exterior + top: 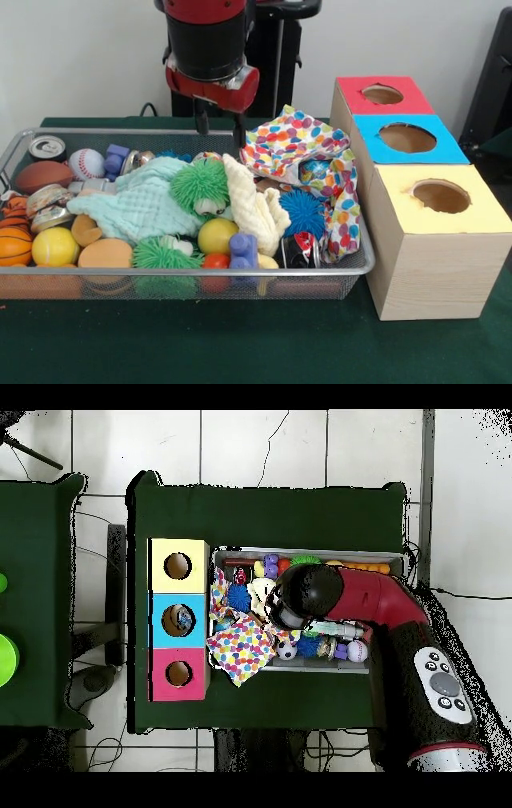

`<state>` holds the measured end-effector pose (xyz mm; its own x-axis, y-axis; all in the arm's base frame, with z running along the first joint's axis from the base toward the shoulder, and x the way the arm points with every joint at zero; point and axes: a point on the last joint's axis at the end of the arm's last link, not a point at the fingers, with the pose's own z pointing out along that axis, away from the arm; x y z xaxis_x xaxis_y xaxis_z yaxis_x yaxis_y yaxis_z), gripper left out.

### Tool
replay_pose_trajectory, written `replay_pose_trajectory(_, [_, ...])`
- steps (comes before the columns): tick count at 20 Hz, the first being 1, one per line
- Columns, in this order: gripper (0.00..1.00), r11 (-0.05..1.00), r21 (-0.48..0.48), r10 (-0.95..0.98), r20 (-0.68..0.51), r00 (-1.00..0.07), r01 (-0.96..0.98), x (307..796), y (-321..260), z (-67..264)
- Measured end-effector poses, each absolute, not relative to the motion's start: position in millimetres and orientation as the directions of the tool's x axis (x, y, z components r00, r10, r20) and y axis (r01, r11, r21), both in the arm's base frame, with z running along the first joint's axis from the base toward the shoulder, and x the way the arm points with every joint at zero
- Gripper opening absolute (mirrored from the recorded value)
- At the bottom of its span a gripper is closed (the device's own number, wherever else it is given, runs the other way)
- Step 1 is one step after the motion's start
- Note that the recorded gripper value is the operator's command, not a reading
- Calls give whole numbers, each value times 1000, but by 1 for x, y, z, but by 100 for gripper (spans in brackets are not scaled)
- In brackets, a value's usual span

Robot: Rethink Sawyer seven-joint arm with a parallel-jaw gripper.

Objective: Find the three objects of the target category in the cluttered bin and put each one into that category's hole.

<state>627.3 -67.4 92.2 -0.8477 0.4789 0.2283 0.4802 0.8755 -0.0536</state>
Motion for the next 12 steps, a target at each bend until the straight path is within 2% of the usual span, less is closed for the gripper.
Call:
replay_pose_trajectory(7, [100,866,-52,494,242,-835,497,627,-79,80])
replay_pose_trajectory(12, [100,840,-44,533,249,-809,540,625,-109,71])
